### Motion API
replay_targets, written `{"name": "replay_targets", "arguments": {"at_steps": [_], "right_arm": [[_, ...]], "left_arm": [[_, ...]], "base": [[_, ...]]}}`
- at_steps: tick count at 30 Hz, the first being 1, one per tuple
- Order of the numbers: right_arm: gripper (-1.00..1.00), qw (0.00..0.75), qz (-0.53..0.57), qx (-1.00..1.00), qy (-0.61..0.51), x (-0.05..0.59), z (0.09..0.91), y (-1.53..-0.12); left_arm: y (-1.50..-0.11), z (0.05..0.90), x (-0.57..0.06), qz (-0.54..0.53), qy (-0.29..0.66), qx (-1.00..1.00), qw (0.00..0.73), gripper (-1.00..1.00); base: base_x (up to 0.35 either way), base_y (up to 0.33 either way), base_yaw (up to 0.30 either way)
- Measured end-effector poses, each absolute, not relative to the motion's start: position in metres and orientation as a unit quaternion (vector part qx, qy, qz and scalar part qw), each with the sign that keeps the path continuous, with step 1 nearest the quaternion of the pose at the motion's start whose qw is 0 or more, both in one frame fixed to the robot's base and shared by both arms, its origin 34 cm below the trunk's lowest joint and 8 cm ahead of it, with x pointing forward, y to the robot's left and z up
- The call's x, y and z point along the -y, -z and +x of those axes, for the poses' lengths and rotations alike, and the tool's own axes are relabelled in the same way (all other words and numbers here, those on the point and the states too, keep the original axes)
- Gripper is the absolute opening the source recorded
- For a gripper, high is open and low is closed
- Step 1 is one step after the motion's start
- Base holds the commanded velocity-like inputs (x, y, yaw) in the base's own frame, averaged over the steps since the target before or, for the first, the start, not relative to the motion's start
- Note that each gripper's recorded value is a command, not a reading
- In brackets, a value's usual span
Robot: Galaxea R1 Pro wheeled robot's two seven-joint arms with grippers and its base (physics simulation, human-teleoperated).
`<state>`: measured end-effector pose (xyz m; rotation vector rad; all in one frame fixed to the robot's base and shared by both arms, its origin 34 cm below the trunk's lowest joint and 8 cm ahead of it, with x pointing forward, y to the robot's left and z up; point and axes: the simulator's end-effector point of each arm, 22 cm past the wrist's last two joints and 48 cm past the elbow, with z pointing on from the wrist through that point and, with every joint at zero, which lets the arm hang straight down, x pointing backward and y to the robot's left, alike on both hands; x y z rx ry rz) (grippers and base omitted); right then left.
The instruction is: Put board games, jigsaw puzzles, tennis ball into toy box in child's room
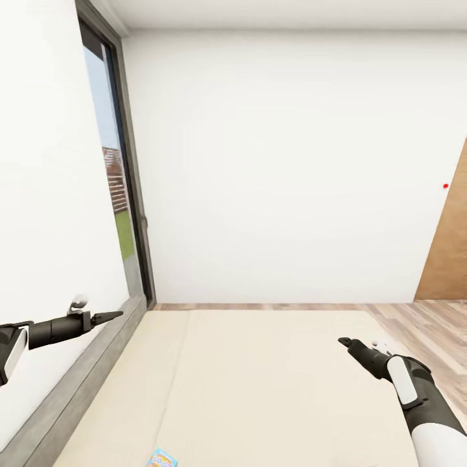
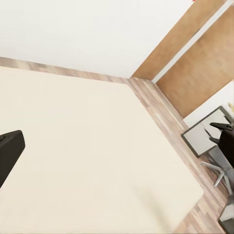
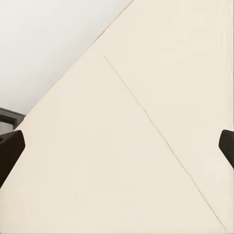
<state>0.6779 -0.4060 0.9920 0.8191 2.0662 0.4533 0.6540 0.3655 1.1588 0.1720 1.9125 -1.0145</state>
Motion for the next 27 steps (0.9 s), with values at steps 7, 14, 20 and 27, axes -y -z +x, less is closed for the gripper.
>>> {"name": "replay_targets", "arguments": {"at_steps": [7, 14, 20, 27], "right_arm": [[1.00, 0.423, 0.327, -0.825, -0.181, 0.4061, 0.6780, -0.9922], [1.00, 0.424, 0.327, -0.825, -0.181, 0.4062, 0.6781, -0.9924], [1.00, 0.424, 0.327, -0.825, -0.181, 0.4062, 0.6781, -0.9924], [1.00, 0.424, 0.327, -0.825, -0.181, 0.4060, 0.6782, -0.9924]], "left_arm": [[-1.1588, 0.6540, -0.3655, 0.070, 0.413, -0.779, 0.466, 1.00], [-1.1588, 0.6540, -0.3656, 0.070, 0.413, -0.779, 0.466, 1.00], [-1.1588, 0.6540, -0.3656, 0.070, 0.413, -0.779, 0.466, 1.00], [-1.1586, 0.6540, -0.3657, 0.070, 0.413, -0.779, 0.466, 1.00]], "base": [[0.000, 0.006, -0.151], [0.000, 0.001, -0.034], [0.000, 0.000, -0.009], [0.000, 0.000, -0.002]]}}
